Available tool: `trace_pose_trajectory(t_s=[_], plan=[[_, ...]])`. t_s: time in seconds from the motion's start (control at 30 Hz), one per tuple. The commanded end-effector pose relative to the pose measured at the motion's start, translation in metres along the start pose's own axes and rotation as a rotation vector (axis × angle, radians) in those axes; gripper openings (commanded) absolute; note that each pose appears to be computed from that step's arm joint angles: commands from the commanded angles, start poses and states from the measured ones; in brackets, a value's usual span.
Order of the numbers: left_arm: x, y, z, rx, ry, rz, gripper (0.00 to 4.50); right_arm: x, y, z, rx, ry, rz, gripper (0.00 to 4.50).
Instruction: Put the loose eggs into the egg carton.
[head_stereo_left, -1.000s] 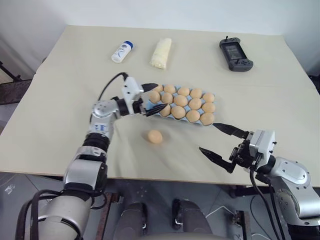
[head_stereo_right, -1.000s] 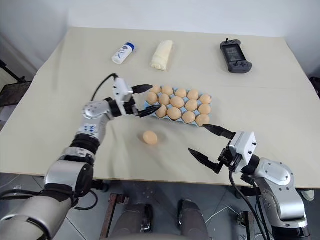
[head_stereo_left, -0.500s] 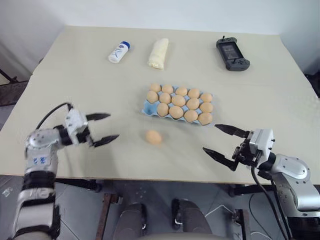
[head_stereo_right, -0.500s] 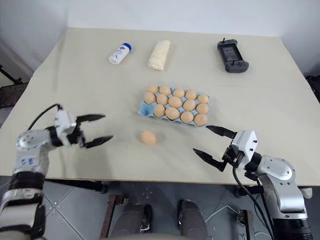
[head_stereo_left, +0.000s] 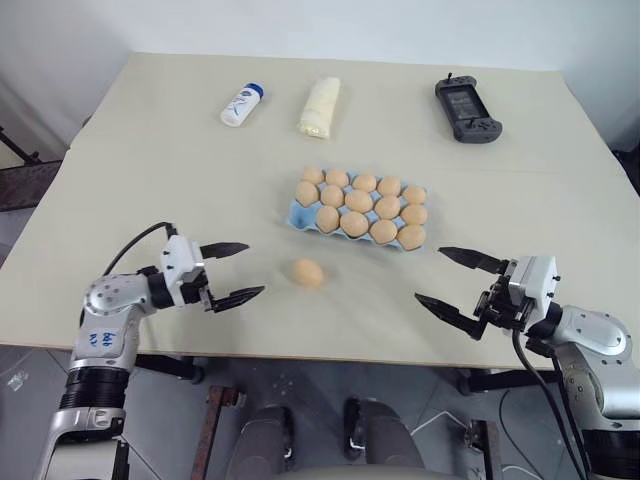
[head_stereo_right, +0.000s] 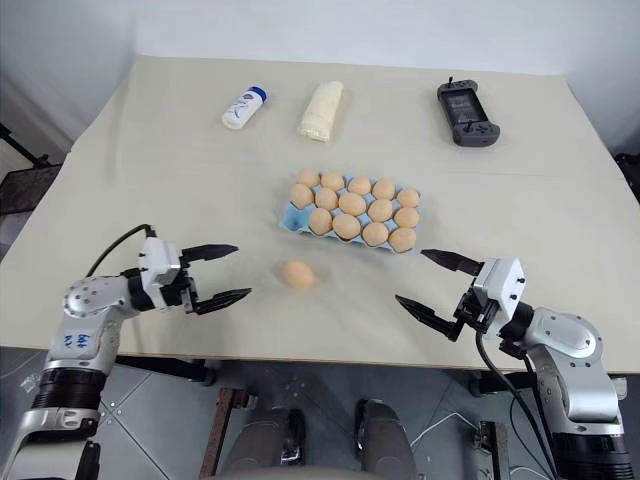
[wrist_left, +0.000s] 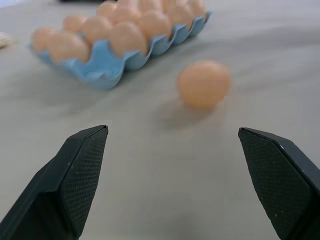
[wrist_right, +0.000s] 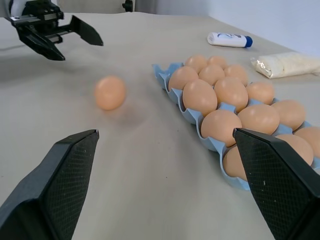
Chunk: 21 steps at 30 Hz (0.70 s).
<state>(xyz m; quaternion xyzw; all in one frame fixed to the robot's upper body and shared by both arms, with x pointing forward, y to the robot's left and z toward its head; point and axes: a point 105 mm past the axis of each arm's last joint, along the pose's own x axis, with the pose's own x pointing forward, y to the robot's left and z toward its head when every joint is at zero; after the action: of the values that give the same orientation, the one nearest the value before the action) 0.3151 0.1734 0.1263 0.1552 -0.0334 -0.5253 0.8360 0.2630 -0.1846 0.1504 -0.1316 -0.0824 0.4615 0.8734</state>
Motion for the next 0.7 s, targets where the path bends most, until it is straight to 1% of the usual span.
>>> trace_pose_trajectory(t_s=[0.03, 0.1, 0.23, 0.47, 0.57, 0.7], plan=[[0.026, 0.003, 0.003, 0.009, -0.026, 0.000, 4.42, -0.001, 0.000, 0.009, -0.033, -0.009, 0.007, 4.50], [0.045, 0.001, 0.004, -0.002, -0.050, -0.013, 4.42, -0.001, 0.002, 0.008, -0.029, -0.011, 0.004, 4.50], [0.068, -0.008, 0.006, -0.010, -0.069, -0.082, 4.42, 0.002, 0.006, 0.008, -0.021, -0.013, 0.004, 4.50], [0.085, -0.009, 0.000, 0.002, -0.045, -0.107, 4.42, 0.003, 0.008, 0.007, -0.014, -0.016, -0.010, 4.50], [0.095, -0.009, 0.000, -0.007, -0.053, -0.109, 3.85, 0.005, 0.009, 0.006, -0.013, -0.024, -0.014, 4.50], [0.102, -0.011, 0.001, -0.005, -0.063, -0.124, 2.63, 0.007, 0.009, 0.006, -0.015, -0.026, -0.017, 4.50]])
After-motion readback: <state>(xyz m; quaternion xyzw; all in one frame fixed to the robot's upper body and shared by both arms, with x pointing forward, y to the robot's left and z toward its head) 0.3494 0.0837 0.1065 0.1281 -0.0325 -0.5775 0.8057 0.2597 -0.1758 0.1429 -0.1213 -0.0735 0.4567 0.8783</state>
